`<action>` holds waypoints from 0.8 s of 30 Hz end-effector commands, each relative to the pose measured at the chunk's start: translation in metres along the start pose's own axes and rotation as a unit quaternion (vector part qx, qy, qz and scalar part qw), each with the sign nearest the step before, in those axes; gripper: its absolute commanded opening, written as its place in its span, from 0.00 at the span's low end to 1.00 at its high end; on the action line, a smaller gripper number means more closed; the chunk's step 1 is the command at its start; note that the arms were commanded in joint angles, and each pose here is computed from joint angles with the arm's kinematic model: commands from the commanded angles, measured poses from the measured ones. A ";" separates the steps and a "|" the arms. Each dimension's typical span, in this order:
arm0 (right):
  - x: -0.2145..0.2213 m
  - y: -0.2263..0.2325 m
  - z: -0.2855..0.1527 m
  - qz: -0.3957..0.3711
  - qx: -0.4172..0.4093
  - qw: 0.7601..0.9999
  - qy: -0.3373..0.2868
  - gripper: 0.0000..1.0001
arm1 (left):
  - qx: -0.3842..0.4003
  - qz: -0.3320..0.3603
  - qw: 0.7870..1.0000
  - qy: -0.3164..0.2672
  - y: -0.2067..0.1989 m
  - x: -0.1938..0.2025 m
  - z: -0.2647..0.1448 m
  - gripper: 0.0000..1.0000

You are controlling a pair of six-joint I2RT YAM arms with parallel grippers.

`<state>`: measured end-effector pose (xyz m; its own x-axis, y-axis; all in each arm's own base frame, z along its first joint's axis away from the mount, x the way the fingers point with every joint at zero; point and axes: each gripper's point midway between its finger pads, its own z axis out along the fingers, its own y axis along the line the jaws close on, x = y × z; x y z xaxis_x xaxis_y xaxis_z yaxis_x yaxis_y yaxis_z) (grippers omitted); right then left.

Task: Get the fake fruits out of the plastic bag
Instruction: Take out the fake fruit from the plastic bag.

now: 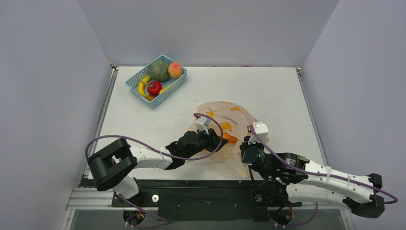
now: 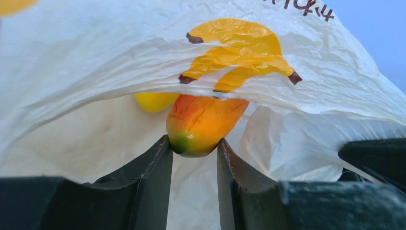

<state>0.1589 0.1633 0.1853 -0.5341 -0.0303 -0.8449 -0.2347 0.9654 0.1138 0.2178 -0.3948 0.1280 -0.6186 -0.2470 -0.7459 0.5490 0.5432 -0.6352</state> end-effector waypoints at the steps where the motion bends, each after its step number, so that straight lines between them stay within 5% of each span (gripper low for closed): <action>1: -0.013 0.007 0.002 0.035 -0.028 0.998 -0.047 0.00 | -0.040 0.028 0.998 -0.029 0.011 -0.022 -0.023 0.00; 6: -0.033 0.005 0.004 0.059 -0.025 0.994 -0.084 0.00 | -0.087 0.064 0.994 -0.012 0.017 -0.034 -0.051 0.00; 16: -0.047 0.010 0.042 0.044 0.006 0.998 -0.036 0.00 | -0.112 0.058 0.992 0.004 0.010 -0.060 -0.115 0.00; 24: -0.048 0.014 0.052 0.038 0.008 0.999 -0.025 0.00 | -0.075 0.054 0.992 -0.090 -0.033 -0.160 -0.184 0.00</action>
<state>0.2160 0.1817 0.1844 -0.5325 0.0240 -0.8461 -0.1645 0.9776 0.1313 0.1987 -0.2488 0.2327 -0.5284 -0.2477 -0.8120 0.4615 0.7190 -0.5196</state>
